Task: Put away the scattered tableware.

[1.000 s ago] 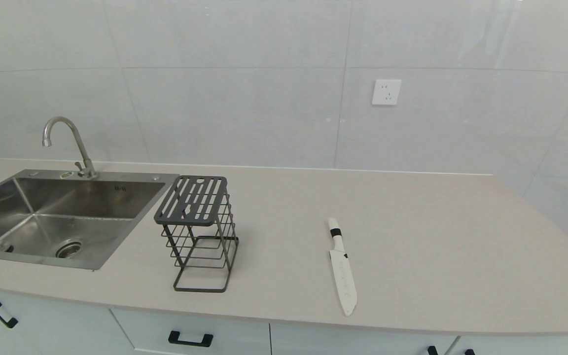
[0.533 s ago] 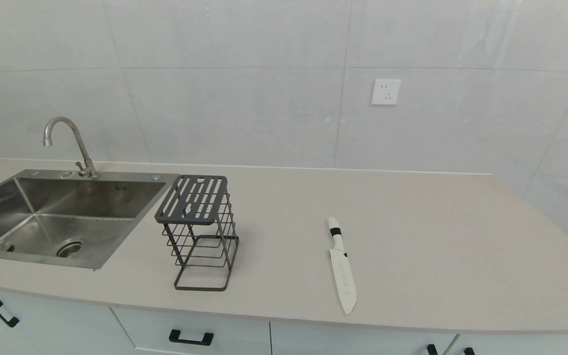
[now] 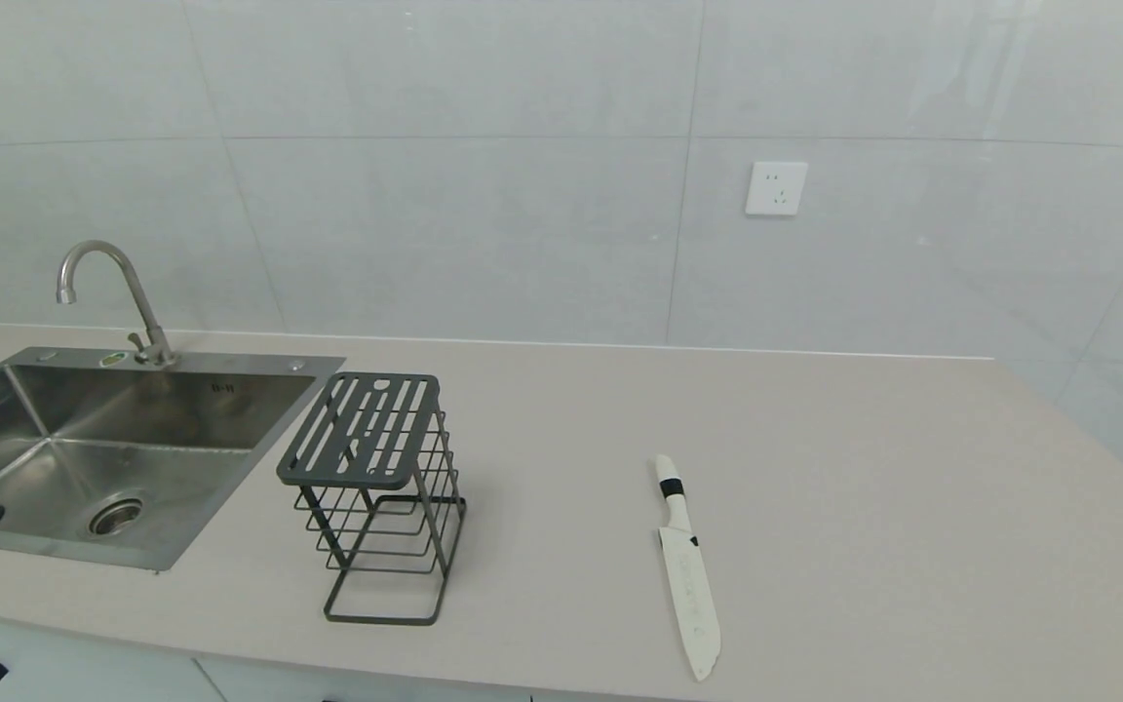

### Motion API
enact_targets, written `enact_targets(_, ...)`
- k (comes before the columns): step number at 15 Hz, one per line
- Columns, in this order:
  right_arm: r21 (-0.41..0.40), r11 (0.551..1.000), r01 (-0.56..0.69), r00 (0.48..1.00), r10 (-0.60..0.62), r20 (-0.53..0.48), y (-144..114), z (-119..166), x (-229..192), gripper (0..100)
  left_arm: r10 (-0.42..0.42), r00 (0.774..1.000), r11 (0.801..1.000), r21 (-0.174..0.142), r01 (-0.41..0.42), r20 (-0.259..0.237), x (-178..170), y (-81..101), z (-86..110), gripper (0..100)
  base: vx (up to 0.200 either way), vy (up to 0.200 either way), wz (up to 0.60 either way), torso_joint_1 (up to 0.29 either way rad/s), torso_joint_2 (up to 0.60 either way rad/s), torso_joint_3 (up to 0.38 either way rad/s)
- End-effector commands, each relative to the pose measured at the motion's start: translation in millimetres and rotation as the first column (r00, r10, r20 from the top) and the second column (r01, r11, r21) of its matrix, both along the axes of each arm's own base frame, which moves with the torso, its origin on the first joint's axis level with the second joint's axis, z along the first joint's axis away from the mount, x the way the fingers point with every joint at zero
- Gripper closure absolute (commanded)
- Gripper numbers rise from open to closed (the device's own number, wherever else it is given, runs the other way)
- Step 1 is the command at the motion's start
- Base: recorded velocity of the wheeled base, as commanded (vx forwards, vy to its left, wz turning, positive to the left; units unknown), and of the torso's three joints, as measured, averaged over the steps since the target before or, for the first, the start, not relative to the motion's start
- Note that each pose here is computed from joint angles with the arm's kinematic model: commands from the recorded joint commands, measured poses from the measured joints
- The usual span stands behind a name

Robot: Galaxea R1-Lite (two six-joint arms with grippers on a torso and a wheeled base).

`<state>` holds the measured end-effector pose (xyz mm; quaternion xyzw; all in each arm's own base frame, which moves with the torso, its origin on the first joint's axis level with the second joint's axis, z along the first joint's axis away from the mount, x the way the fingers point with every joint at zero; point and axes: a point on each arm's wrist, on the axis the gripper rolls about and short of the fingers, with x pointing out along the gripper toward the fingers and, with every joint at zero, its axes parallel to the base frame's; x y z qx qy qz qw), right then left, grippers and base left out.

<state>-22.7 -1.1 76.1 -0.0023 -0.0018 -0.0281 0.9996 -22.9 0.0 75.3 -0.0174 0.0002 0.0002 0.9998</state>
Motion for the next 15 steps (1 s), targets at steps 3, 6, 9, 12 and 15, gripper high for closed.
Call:
enact_targets(3,-0.001,1.000,0.001,1.000,-0.001,-0.001,0.0,0.1,0.1,100,0.000,1.000,1.000,0.000,0.000,-0.001,0.1,0.0,0.0,0,0.000,0.000,0.00,0.364,-0.20,0.160)
enact_targets(6,0.000,1.000,0.001,1.000,-0.001,-0.001,0.0,0.1,0.1,100,0.001,1.000,1.000,-0.005,-0.001,-0.001,0.1,0.0,0.0,0,0.000,0.000,0.00,0.356,-0.22,0.124)
enact_targets(9,0.000,1.000,-0.001,1.000,0.001,-0.001,0.0,0.1,0.1,100,0.001,1.000,1.000,-0.007,-0.001,-0.001,0.1,0.0,0.0,0,0.000,0.000,-0.20,0.113,-0.07,0.030)
enact_targets(12,0.000,1.000,-0.001,1.000,0.001,-0.001,0.0,0.1,0.1,100,0.001,1.000,1.000,-0.008,-0.001,-0.001,0.1,0.0,0.0,0,0.000,0.000,-0.40,0.019,-0.01,0.010)
enact_targets(15,0.000,1.000,-0.001,1.000,0.001,-0.001,0.0,0.1,0.1,100,0.001,1.000,1.000,-0.014,-0.001,0.000,0.0,0.0,0.5,0,0.000,0.000,0.00,0.000,0.00,0.000)
